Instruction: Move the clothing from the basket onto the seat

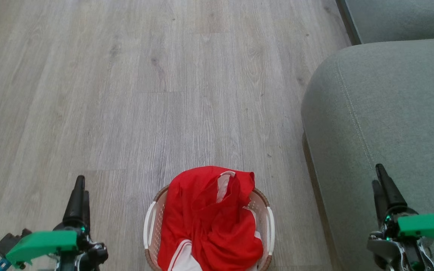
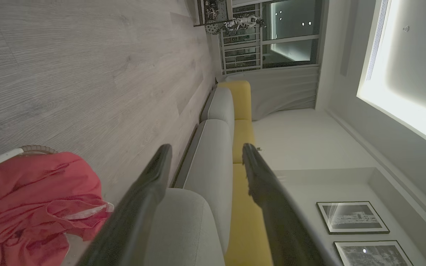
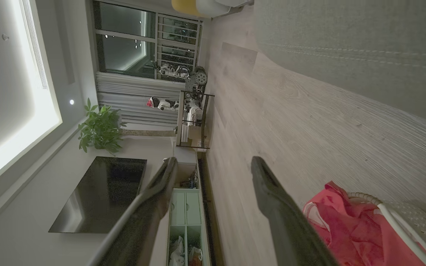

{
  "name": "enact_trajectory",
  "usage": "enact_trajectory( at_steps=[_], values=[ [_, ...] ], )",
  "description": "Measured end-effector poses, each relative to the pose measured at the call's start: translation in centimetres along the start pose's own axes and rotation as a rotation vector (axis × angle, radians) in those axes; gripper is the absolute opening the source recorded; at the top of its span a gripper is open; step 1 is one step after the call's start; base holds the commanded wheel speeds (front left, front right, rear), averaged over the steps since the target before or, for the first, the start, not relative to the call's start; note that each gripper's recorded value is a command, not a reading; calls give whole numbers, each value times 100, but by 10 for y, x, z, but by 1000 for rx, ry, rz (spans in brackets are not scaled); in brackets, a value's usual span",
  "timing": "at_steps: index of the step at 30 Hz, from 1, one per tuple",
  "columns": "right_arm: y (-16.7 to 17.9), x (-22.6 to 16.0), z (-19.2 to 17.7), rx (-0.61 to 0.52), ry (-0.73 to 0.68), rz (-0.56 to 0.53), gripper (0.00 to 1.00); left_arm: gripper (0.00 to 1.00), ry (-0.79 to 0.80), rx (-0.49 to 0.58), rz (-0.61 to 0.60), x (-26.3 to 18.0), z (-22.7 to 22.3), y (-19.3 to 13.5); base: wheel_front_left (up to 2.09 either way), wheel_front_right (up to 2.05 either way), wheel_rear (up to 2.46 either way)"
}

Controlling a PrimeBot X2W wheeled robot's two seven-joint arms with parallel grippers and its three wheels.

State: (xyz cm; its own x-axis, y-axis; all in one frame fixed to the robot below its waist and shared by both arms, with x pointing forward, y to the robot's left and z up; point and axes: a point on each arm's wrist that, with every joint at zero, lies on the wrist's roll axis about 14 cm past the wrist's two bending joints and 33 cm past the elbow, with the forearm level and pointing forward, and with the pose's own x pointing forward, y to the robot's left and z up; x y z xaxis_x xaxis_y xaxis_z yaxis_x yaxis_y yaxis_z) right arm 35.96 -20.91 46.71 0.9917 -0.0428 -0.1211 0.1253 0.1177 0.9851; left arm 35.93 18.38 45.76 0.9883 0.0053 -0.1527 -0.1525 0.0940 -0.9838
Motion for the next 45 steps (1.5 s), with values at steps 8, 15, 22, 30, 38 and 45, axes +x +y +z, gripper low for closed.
enact_trajectory(
  at_steps=[8, 15, 22, 30, 38, 45],
  values=[
    [12, 1, 3, -109, -5, 38, 100, 100, 13, 124, -20, 3, -7, -10, 0, 0, 0],
    [19, 2, 3, -230, 0, 58, 100, 100, 28, 262, -25, 4, -15, -16, 0, 0, 0],
    [27, 2, 1, -368, 12, 88, 100, 100, 45, 411, -41, 5, -26, -22, 0, 0, 0],
    [33, 2, 2, -492, 12, 113, 100, 100, 40, 530, -50, 6, -30, -26, 0, 0, 0],
    [34, 2, 2, -618, 12, 126, 100, 100, 31, 651, -69, 8, -34, -32, 0, 0, 0],
    [35, 2, -1, -696, 18, 141, 100, 100, 18, 736, -86, 7, -38, -36, 0, 0, 0]
  ],
)
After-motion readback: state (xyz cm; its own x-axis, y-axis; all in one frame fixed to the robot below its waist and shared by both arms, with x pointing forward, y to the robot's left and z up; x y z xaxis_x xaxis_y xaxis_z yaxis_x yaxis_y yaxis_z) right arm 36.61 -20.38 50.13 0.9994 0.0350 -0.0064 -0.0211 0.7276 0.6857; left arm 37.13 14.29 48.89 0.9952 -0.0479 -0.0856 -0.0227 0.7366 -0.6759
